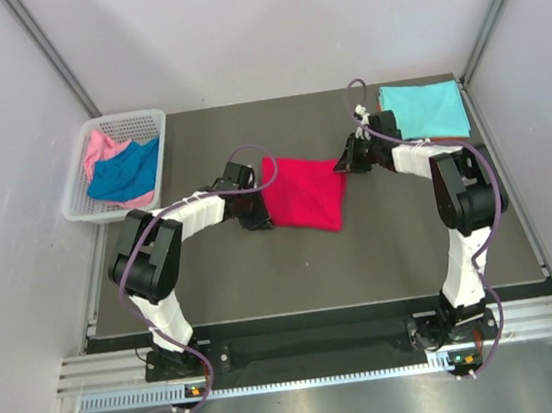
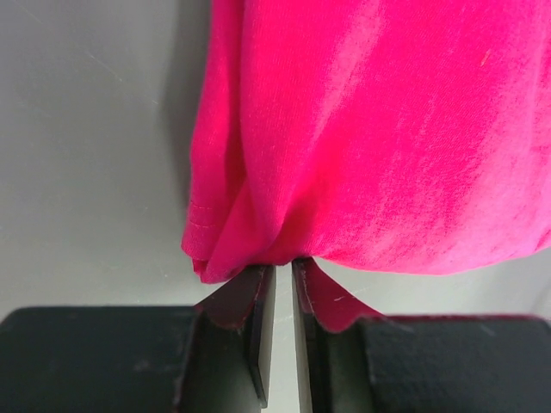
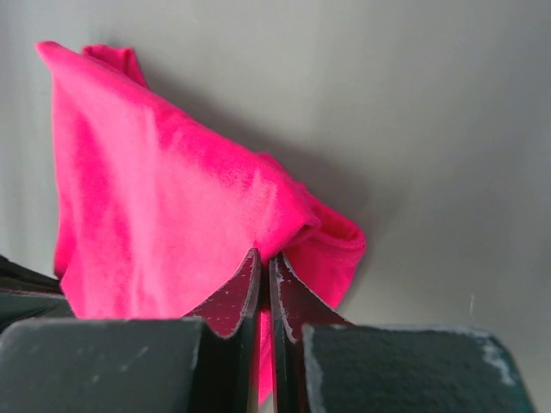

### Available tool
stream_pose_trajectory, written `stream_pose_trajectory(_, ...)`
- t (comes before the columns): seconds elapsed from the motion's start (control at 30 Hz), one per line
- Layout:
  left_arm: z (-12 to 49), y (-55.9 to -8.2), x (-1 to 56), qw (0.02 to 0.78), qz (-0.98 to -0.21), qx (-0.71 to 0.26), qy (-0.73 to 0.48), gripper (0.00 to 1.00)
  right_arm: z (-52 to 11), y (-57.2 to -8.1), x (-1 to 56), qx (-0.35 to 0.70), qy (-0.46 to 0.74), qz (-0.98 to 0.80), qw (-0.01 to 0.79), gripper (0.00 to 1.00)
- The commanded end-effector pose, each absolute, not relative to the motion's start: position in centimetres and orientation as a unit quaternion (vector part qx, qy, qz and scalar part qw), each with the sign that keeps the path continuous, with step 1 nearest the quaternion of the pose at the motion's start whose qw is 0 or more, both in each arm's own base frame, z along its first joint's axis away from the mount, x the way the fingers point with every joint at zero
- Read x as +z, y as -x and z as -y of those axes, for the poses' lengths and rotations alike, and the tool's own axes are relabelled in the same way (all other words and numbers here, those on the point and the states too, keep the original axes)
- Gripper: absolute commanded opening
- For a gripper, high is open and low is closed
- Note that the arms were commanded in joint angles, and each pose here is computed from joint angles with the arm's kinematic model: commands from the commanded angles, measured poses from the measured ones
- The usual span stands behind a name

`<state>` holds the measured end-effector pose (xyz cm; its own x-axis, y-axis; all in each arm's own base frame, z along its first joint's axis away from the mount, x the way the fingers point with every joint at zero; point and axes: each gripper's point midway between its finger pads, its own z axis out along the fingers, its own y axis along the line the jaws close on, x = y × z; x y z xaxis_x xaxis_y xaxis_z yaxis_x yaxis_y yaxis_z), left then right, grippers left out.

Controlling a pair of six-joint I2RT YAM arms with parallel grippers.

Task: Fold and stack the t-shirts
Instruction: Fold the tshirt

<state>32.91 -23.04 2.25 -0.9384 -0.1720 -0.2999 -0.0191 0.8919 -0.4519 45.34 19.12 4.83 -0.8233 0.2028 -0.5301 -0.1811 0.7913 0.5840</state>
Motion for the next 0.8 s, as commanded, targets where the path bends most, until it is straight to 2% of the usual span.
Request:
stream_pose_trajectory(0.0,21.3,-32.3,-0.8,0.148,-0.972,-0.172,0.060,0.18,-18.6,-46.5,10.3,0.319,0.002,-0.875,0.364,0.00)
stream_pose_trajectory(0.6,19.3,-32.6,0.6,0.170,-0.975,-0.124,0.072,0.17,-15.7,-46.7,4.9,0.262,-0.042,-0.895,0.358,0.00)
stream_pose_trajectory(0.7,19.4,-33.0,2.4,0.183,-0.972,-0.127,0.070,0.18,-15.6,-47.0,5.3,0.262,-0.045,-0.894,0.361,0.02)
stream_pose_trajectory(0.77,19.4,-33.8,4.6,0.204,-0.968,-0.128,0.068,0.23,-15.6,-47.0,6.1,0.259,-0.049,-0.893,0.365,0.05)
